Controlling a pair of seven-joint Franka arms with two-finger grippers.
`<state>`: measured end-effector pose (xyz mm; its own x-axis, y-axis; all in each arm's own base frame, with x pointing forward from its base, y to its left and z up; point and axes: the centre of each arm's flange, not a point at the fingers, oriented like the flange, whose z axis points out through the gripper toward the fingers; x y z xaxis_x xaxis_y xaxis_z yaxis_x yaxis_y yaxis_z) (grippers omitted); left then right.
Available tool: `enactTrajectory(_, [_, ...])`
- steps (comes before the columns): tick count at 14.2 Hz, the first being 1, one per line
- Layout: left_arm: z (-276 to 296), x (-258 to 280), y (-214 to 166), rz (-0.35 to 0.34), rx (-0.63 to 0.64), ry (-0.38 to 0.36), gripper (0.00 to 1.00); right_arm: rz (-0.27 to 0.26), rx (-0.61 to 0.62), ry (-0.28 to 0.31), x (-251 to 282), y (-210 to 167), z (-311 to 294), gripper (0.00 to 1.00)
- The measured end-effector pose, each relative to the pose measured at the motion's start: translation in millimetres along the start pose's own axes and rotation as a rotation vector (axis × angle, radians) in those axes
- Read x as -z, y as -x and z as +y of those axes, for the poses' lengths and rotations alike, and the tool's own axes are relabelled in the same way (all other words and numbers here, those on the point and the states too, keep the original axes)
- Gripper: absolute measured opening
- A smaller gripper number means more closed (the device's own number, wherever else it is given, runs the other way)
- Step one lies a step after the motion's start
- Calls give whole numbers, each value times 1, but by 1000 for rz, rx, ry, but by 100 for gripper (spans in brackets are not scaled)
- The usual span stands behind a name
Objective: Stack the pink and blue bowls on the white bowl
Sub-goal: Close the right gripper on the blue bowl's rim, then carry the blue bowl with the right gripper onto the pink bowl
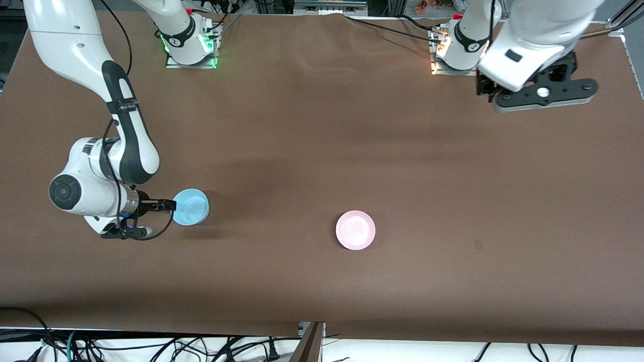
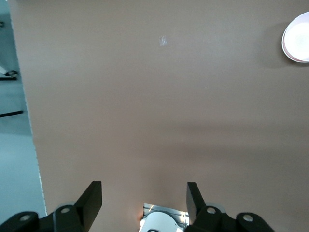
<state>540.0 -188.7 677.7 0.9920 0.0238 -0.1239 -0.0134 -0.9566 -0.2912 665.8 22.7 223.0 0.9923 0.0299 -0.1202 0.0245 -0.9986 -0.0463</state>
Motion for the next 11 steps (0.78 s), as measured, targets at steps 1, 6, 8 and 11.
enactTrajectory(1, [-13, 3, 1, -1, 7, 17, 79, -2, -10, -9, -9, 4, 0, 96])
enactTrajectory(6, [-40, 21, 19, 23, 30, 59, 80, -3, -20, -19, -17, 9, 0, 68])
enactTrajectory(8, [-39, 26, 25, 24, 23, 73, 81, -3, -18, -23, -17, 9, -3, 45])
enactTrajectory(11, [-39, 27, 29, 19, 19, 87, 82, -1, -34, -50, -17, 9, -7, 15])
